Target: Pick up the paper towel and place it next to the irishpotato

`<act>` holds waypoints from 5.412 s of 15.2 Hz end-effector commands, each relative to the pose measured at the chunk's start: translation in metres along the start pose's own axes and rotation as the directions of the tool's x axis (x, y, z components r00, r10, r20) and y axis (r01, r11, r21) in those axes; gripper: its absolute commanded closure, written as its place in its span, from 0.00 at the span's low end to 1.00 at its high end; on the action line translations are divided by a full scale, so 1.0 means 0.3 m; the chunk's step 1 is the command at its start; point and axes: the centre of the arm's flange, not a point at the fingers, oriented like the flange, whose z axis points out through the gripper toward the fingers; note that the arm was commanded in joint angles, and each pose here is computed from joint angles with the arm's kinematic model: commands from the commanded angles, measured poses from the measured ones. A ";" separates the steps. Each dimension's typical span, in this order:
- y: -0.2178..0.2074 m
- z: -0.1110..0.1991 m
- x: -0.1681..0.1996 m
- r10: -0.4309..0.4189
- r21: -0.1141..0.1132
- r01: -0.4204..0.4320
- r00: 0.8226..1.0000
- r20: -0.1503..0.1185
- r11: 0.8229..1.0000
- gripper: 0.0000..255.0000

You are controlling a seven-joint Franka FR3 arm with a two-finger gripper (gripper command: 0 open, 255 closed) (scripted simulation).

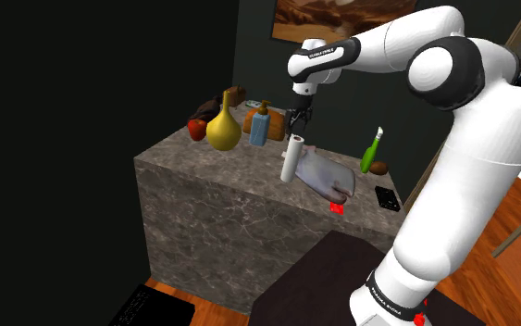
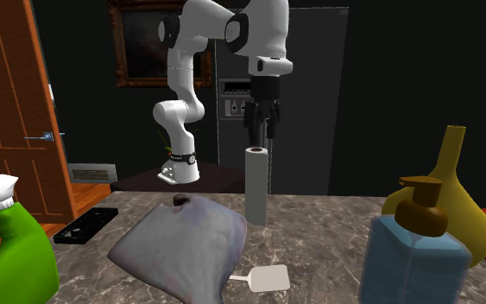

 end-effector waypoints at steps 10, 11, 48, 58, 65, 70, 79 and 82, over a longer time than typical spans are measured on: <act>0.018 0.153 0.024 -0.002 0.000 0.002 1.000 -0.002 1.000 0.00; 0.018 0.153 0.024 -0.002 0.000 0.002 1.000 -0.002 1.000 0.00; 0.022 -0.252 0.013 -0.002 0.000 0.002 1.000 -0.002 1.000 1.00; 0.024 -0.428 0.007 -0.002 0.000 0.002 1.000 -0.002 1.000 1.00; 0.026 -0.551 0.004 -0.002 0.000 0.002 1.000 -0.002 1.000 1.00; 0.027 -0.639 0.001 -0.002 0.000 0.002 1.000 -0.002 1.000 1.00; 0.029 -0.793 -0.003 -0.002 0.000 0.002 1.000 -0.002 1.000 1.00; 0.125 -0.746 -0.080 -0.002 0.000 0.002 1.000 -0.002 1.000 1.00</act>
